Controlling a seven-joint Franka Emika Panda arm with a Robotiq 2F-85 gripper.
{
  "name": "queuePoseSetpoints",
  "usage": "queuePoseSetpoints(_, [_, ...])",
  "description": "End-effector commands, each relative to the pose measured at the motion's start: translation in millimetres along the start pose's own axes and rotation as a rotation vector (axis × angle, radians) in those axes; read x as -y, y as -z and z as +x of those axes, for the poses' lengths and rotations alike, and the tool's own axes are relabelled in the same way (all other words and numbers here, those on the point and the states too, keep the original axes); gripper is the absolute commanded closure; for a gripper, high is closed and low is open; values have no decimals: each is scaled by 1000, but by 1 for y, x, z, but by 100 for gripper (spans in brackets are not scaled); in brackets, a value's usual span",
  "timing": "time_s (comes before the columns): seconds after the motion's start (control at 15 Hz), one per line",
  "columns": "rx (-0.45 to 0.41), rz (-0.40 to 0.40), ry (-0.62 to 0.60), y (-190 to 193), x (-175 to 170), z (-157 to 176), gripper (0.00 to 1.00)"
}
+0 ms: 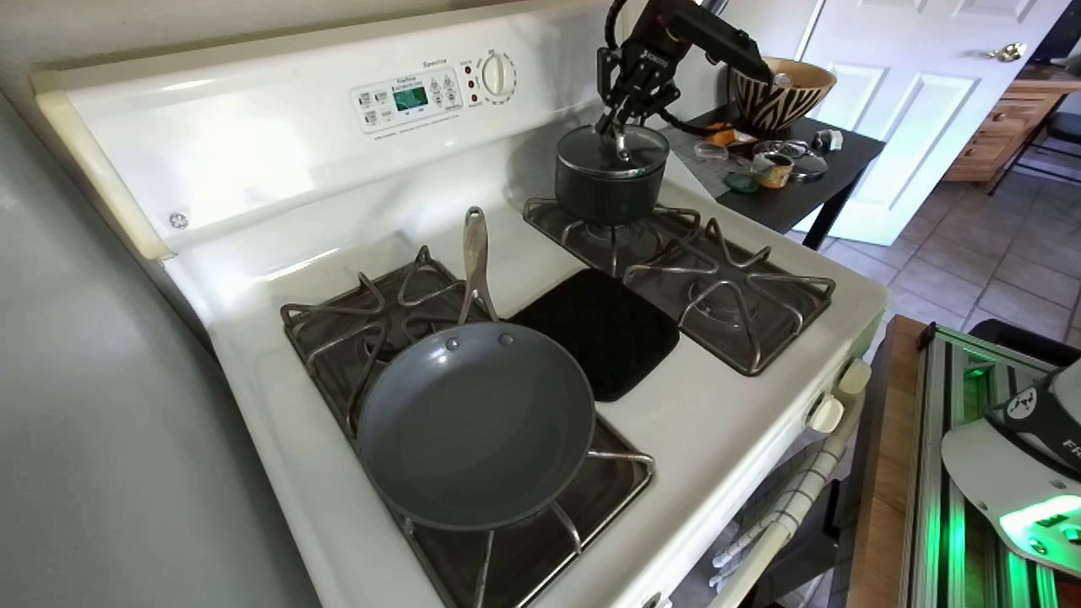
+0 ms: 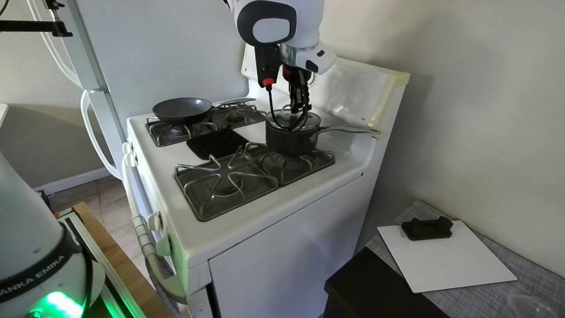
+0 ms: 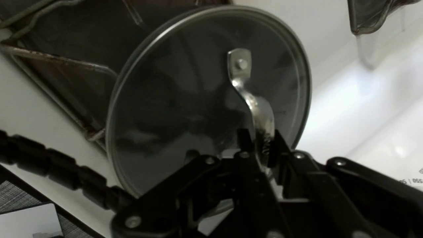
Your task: Pick up the clear pot lid and put it on the black oven mat
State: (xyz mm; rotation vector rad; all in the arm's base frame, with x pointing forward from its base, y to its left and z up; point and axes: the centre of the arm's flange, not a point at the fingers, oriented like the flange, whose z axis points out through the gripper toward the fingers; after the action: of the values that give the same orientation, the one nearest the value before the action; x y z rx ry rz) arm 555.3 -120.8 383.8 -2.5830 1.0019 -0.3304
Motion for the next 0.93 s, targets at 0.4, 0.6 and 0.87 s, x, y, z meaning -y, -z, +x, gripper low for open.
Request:
queuePoseSetpoints(0.4, [28,35,10,12,6,2,98])
queuePoseSetpoints(0.6, [46,61,9,12,5,3,98])
queuePoseSetpoints(0.87, [55,58,8,8,-3,7,98])
